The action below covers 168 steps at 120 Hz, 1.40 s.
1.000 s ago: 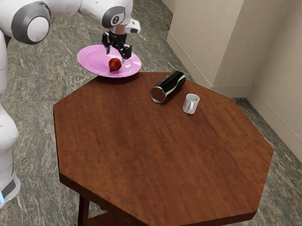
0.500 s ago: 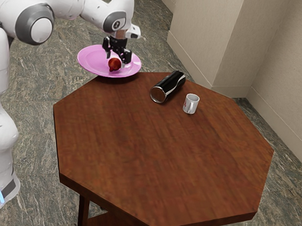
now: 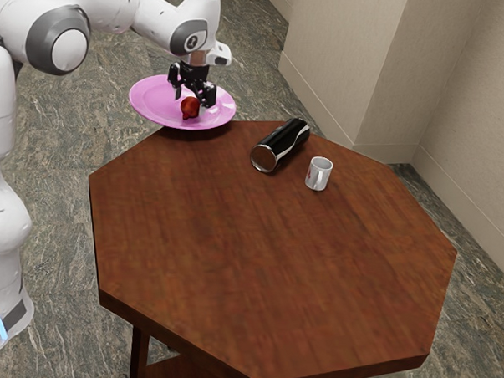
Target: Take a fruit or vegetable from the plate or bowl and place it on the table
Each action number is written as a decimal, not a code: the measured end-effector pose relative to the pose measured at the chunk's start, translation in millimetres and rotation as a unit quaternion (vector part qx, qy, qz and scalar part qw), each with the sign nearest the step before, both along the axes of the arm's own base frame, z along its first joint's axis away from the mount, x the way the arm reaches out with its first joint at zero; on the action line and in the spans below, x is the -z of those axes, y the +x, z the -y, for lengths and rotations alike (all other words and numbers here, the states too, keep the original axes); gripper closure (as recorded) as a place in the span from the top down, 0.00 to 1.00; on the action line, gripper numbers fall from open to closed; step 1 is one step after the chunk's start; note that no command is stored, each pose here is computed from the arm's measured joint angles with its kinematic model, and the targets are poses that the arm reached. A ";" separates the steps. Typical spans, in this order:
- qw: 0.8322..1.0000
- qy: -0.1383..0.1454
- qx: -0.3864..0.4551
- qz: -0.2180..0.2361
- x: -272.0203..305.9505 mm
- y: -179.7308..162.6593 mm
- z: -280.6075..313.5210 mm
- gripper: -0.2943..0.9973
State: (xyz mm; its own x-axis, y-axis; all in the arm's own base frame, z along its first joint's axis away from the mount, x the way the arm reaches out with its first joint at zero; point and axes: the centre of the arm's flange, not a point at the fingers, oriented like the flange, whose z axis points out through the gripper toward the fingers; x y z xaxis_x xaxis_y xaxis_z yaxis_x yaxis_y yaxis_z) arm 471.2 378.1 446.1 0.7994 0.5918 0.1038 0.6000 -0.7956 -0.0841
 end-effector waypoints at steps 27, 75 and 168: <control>1.000 -0.003 0.001 -0.005 7.3 0.9 -0.5 0.77; 1.000 0.003 0.000 -0.004 9.8 3.6 -1.3 0.52; 0.870 0.035 0.480 0.109 -108.4 79.2 604.0 0.45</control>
